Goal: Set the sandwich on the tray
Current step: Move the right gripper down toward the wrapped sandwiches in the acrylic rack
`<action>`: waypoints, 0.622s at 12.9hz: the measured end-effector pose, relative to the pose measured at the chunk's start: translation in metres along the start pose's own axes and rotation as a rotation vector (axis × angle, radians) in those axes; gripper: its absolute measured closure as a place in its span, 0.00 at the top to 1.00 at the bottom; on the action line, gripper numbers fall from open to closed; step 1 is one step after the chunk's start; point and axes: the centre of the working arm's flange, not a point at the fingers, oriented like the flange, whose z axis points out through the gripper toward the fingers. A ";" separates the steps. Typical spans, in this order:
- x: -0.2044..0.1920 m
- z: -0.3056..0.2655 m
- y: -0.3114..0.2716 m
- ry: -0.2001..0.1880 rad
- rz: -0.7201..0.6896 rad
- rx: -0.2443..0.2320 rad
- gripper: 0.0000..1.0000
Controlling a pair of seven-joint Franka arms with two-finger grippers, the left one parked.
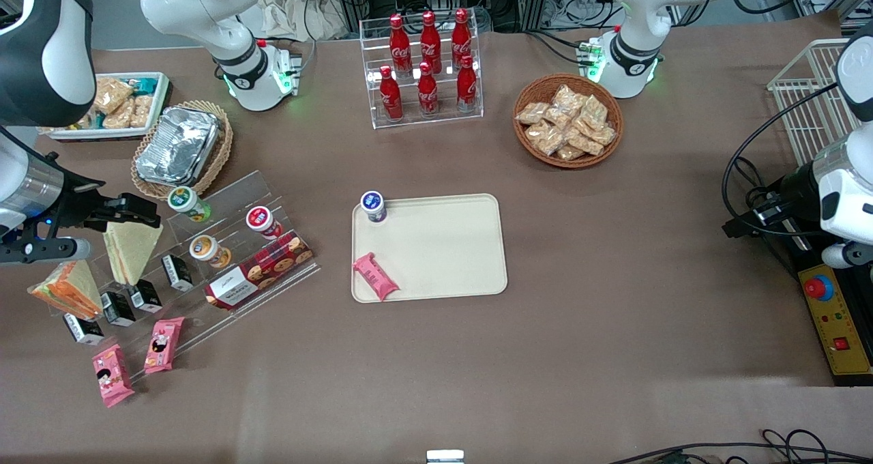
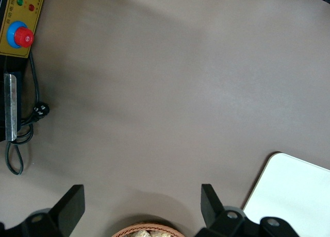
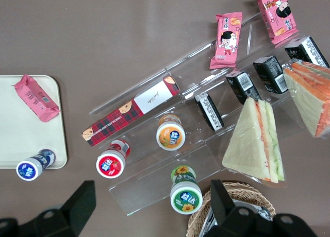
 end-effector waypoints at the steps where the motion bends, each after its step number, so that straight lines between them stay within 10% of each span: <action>1: 0.000 0.001 -0.001 -0.002 -0.001 0.000 0.99; 8: 0.000 0.003 0.000 -0.007 -0.001 -0.001 0.99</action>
